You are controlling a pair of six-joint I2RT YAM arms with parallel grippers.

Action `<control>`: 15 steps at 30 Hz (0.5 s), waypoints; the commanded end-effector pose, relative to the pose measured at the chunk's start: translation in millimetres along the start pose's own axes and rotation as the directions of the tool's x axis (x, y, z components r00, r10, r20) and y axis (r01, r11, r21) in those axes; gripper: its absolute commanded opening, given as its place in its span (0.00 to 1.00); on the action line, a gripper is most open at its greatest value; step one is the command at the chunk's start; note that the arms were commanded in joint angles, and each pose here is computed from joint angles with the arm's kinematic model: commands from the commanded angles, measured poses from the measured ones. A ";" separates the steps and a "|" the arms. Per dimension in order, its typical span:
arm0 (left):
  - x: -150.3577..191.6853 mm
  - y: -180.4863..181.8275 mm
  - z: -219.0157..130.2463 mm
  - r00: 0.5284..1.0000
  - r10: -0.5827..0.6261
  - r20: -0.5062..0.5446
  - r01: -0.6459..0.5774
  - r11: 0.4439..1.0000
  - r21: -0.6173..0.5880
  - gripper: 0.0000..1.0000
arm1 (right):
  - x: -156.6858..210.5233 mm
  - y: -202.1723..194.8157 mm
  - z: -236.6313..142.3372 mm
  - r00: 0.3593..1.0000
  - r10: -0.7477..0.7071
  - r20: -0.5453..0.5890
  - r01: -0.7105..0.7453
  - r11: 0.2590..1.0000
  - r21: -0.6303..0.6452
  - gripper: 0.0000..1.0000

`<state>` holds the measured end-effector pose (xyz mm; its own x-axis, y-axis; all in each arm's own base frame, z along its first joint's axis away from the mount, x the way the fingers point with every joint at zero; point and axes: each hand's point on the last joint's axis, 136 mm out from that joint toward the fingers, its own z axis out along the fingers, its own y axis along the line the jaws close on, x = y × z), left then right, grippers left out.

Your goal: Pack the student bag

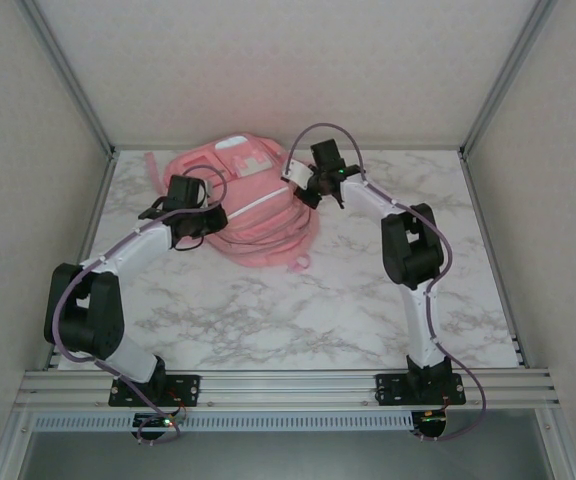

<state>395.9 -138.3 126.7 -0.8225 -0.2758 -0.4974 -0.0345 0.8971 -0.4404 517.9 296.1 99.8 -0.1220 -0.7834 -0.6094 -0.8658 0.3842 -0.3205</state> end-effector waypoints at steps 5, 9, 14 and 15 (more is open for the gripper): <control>24.2 43.7 -8.7 0.994 -0.038 -0.099 0.022 0.988 -0.156 0.00 | 12.0 -98.6 -36.2 0.977 0.215 0.012 -0.206 0.920 0.332 0.30; 23.0 36.9 -9.5 0.994 -0.053 -0.101 0.040 0.991 -0.126 0.06 | 6.5 -99.9 -54.1 0.965 0.255 0.056 -0.259 0.903 0.343 0.49; 15.0 29.5 -21.2 0.996 -0.057 -0.063 0.050 0.993 -0.110 0.45 | 19.2 -88.0 -83.8 0.944 0.323 0.069 -0.325 0.874 0.362 0.54; 11.8 30.9 -25.3 0.998 -0.057 -0.042 0.052 0.991 -0.120 0.54 | 24.4 -84.4 -90.6 0.938 0.339 0.069 -0.339 0.863 0.375 0.55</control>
<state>382.0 -118.1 113.5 -0.8520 -0.2980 -0.4304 -0.1137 0.9079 -0.4036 559.1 205.0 140.7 -0.3769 -0.6352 -0.6741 -0.5993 0.7222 -0.3454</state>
